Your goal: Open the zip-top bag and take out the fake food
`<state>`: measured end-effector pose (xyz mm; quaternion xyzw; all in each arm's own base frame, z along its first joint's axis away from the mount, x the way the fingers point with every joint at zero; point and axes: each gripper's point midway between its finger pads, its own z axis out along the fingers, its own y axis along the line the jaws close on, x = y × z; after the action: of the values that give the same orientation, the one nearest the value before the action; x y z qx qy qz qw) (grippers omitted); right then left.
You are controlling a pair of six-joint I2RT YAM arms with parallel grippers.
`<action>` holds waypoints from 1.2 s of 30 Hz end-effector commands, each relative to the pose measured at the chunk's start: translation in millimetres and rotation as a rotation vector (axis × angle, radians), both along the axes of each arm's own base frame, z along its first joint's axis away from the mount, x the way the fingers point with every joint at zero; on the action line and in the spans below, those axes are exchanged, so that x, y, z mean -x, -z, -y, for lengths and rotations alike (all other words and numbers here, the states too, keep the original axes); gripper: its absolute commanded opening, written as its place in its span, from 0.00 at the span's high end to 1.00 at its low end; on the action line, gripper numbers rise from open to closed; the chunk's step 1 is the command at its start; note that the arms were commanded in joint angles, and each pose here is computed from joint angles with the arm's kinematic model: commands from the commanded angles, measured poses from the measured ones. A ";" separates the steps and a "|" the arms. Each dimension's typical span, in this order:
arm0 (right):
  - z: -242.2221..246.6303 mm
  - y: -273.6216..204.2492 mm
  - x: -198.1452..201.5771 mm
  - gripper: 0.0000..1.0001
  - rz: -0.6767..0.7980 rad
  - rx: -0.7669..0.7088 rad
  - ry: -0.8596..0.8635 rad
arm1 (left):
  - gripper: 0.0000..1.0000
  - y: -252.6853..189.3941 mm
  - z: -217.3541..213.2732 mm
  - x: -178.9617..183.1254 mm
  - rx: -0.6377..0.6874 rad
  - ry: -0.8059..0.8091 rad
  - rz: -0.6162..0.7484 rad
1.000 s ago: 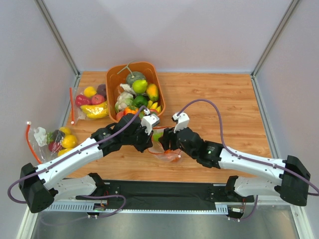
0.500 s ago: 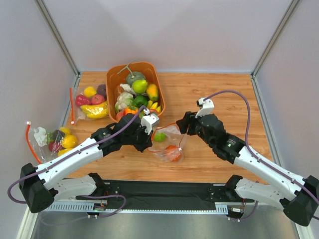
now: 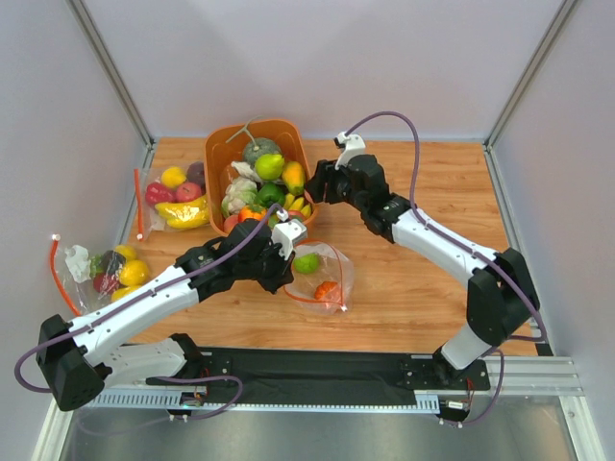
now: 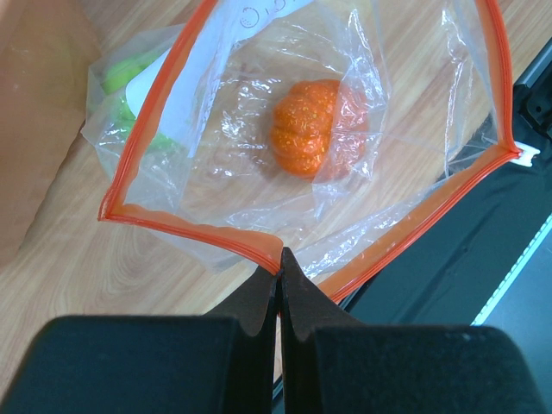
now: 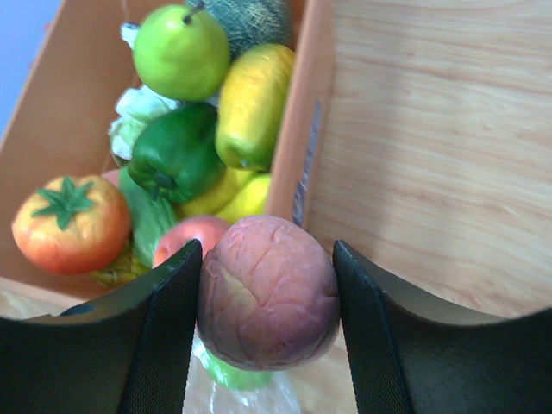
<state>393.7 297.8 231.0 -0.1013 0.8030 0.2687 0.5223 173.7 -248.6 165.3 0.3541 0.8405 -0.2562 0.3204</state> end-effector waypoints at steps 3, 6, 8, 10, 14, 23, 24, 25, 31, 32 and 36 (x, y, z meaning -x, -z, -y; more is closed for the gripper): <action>-44.3 -28.0 -14.4 0.70 0.053 -0.115 -0.140 | 1.00 -7.4 2.9 -4.5 0.007 0.007 0.027; -54.1 -7.5 -16.1 0.70 0.019 -0.086 -0.164 | 1.00 -7.6 3.6 -3.5 0.009 0.013 0.026; -57.6 -0.3 -17.0 0.70 0.011 -0.065 -0.171 | 1.00 -7.6 3.6 -3.4 0.009 0.012 0.025; -58.0 15.8 -17.4 0.70 0.003 -0.006 -0.158 | 1.00 -7.9 4.2 -3.0 0.012 0.017 0.024; -56.1 41.7 -16.8 0.68 -0.015 0.100 -0.129 | 1.00 -8.3 4.2 -2.9 0.014 0.016 0.024; -57.3 68.1 -10.3 0.40 -0.015 0.242 -0.089 | 1.00 -6.9 4.7 -2.1 0.011 0.023 0.017; -57.3 67.3 -10.3 0.36 -0.013 0.241 -0.089 | 1.00 -6.9 4.7 -2.1 0.011 0.023 0.017; -57.7 66.3 -10.6 0.30 -0.012 0.238 -0.088 | 1.00 -7.2 5.2 -1.9 0.012 0.025 0.018; -59.3 31.4 -13.2 0.17 0.056 0.191 -0.091 | 1.00 -5.7 5.4 -1.6 0.009 0.025 0.012; -58.2 27.2 -14.2 0.17 0.064 0.191 -0.088 | 1.00 -5.8 5.2 -2.4 0.009 0.023 0.015; -49.3 9.2 -25.0 0.16 0.098 0.182 -0.050 | 1.00 -6.4 4.7 -2.4 0.008 0.022 0.015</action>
<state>405.2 360.7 188.0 -0.1972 0.8088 0.2172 0.5097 173.3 -249.3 161.8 0.3560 0.8424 -0.2552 0.3138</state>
